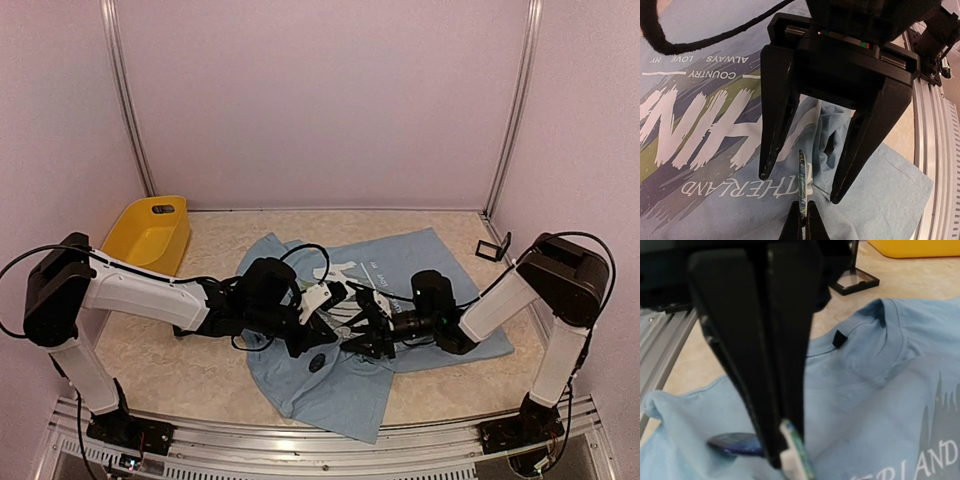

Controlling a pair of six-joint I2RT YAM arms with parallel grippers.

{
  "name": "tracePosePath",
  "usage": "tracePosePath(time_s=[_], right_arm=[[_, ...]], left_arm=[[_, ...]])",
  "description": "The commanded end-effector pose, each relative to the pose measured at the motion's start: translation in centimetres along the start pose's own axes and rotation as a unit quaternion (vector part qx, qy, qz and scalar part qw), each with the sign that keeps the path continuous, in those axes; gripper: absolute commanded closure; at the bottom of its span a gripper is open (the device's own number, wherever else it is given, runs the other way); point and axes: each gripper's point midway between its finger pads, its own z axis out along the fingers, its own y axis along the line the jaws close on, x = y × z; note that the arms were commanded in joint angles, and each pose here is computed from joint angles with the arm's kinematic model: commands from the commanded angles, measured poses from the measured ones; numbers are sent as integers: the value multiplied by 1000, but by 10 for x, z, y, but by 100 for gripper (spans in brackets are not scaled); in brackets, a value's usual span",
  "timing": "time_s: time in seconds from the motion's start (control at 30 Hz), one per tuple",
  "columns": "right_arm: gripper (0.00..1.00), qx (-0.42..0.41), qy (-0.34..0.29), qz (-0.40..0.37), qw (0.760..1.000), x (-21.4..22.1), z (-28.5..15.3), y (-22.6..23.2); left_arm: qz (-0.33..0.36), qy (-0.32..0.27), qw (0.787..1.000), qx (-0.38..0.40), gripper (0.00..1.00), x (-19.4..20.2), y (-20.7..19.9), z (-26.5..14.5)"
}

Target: Pin the brooch onto the clothing

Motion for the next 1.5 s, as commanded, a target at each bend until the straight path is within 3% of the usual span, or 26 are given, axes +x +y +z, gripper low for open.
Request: tracePosePath(time_s=[0.0, 0.13, 0.5, 0.97, 1.47], right_arm=[[56, 0, -13, -7, 1000, -8, 7, -5], [68, 1, -17, 2, 1000, -13, 11, -10], [81, 4, -7, 60, 998, -19, 17, -25], [90, -41, 0, 175, 984, -22, 18, -45], [90, -12, -40, 164, 986, -37, 0, -48]], left_arm=[[7, -13, 1000, 4, 100, -9, -6, -6], [7, -12, 1000, 4, 100, -8, -6, -5], [18, 6, 1000, -6, 100, 1, -6, -2], [64, 18, 997, -23, 100, 1, -15, -1], [45, 33, 998, -26, 100, 15, -13, 0]])
